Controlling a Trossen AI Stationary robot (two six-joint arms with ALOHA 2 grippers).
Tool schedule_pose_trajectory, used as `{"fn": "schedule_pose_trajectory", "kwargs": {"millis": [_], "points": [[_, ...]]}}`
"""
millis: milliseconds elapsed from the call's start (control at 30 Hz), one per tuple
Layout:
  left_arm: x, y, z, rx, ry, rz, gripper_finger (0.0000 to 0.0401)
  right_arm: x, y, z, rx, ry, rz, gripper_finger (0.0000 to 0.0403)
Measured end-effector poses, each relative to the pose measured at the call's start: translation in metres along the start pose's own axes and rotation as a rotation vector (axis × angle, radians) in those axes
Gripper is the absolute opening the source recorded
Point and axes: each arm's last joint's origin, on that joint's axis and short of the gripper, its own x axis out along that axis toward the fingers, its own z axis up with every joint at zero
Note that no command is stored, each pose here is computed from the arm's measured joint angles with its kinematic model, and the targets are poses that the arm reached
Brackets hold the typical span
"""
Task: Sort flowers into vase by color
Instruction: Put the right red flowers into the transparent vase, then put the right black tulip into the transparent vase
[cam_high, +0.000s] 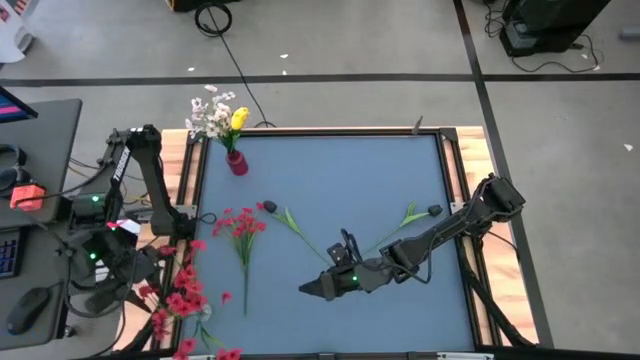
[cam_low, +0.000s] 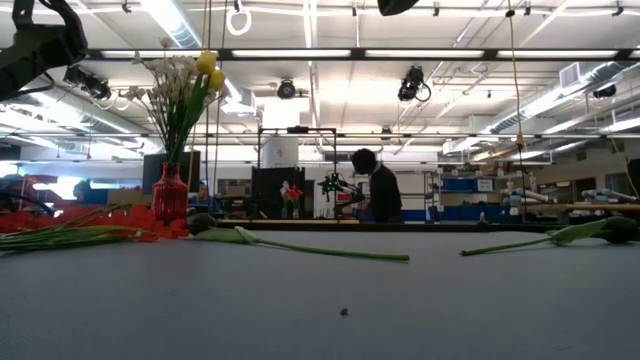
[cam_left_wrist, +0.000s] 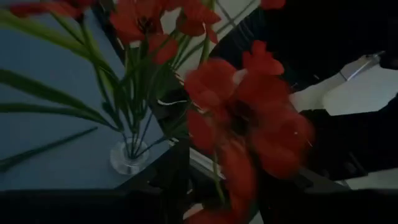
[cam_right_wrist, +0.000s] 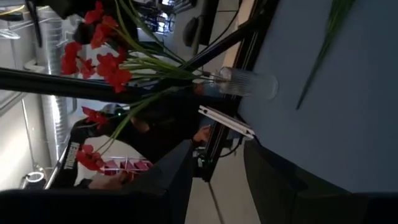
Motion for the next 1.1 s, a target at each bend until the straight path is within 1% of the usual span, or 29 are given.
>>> {"fn": "schedule_pose_trajectory", "kwargs": {"millis": [67,133,233,333,467,600,667,767,933,1000,1100], "points": [[-0.007,0.0,0.004,0.002,0.01,0.012,0.0161,0.0,-0.002,0.0,0.019,0.006,-0.021,0.0153],[-0.015,0.002,0.007,-0.018,0.031,0.041,0.0161,0.0,-0.007,-0.001,0.047,0.019,-0.072,0.0153],[-0.028,0.01,0.007,-0.086,0.086,0.129,0.0161,-0.002,-0.02,-0.002,0.11,0.037,-0.2,0.0153],[-0.035,0.015,0.008,-0.159,0.105,0.177,0.0161,-0.006,-0.034,-0.002,0.157,0.058,-0.35,0.0153],[-0.044,0.02,0.01,-0.305,0.101,0.239,0.0161,-0.011,-0.049,0.001,0.178,0.065,-0.516,0.0153],[-0.054,0.027,0.01,-0.467,0.09,0.32,0.016,-0.018,-0.063,0.01,0.199,0.061,-0.689,0.0153],[-0.059,0.03,0.01,-0.525,0.088,0.357,0.016,-0.02,-0.068,0.017,0.171,0.097,-0.756,0.0153],[-0.065,0.033,0.011,-0.632,0.072,0.398,0.016,-0.021,-0.074,0.028,0.088,0.191,-0.82,0.0153],[-0.066,0.033,0.013,-0.78,0.028,0.399,0.016,-0.025,-0.084,0.053,-0.053,0.321,-0.901,0.0153],[-0.066,0.034,0.013,-0.845,0.009,0.406,0.0159,-0.03,-0.09,0.063,-0.064,0.364,-0.974,0.0153],[-0.065,0.035,0.015,-0.933,-0.024,0.422,0.0151,-0.041,-0.098,0.076,-0.042,0.416,-1.103,0.0153]]}}
